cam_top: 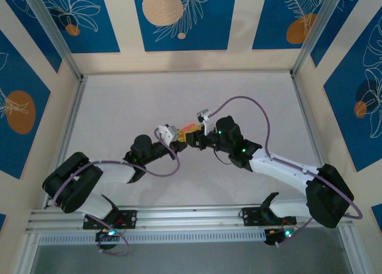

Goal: Insert the wireless bluetooth earbuds into the charging case

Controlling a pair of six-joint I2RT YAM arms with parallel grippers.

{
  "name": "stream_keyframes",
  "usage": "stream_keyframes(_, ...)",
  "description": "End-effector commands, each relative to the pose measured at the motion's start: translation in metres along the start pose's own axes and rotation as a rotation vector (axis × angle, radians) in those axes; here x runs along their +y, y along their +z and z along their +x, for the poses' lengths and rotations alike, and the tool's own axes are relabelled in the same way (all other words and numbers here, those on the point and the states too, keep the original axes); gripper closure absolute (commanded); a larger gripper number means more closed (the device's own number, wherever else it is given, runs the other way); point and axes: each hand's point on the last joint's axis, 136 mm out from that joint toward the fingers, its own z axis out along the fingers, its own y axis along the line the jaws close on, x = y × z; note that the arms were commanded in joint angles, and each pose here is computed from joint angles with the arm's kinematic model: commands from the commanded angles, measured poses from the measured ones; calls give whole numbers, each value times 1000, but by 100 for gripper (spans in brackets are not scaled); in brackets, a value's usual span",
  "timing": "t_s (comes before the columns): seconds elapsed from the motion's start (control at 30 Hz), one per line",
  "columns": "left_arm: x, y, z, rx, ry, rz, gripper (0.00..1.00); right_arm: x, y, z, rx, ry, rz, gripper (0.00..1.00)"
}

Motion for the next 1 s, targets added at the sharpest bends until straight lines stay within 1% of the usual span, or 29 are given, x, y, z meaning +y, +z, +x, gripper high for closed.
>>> stream_keyframes(0.0,-25,-9,-61,-203,72,109,79,-25,3,22,76,21,108,62)
stream_keyframes(0.4,-29,-12,-59,-206,78,126,78,-14,2,11,54,17,63,53)
stream_keyframes(0.97,-32,-14,-59,-218,77,140,78,0,-9,-10,3,35,-7,49)
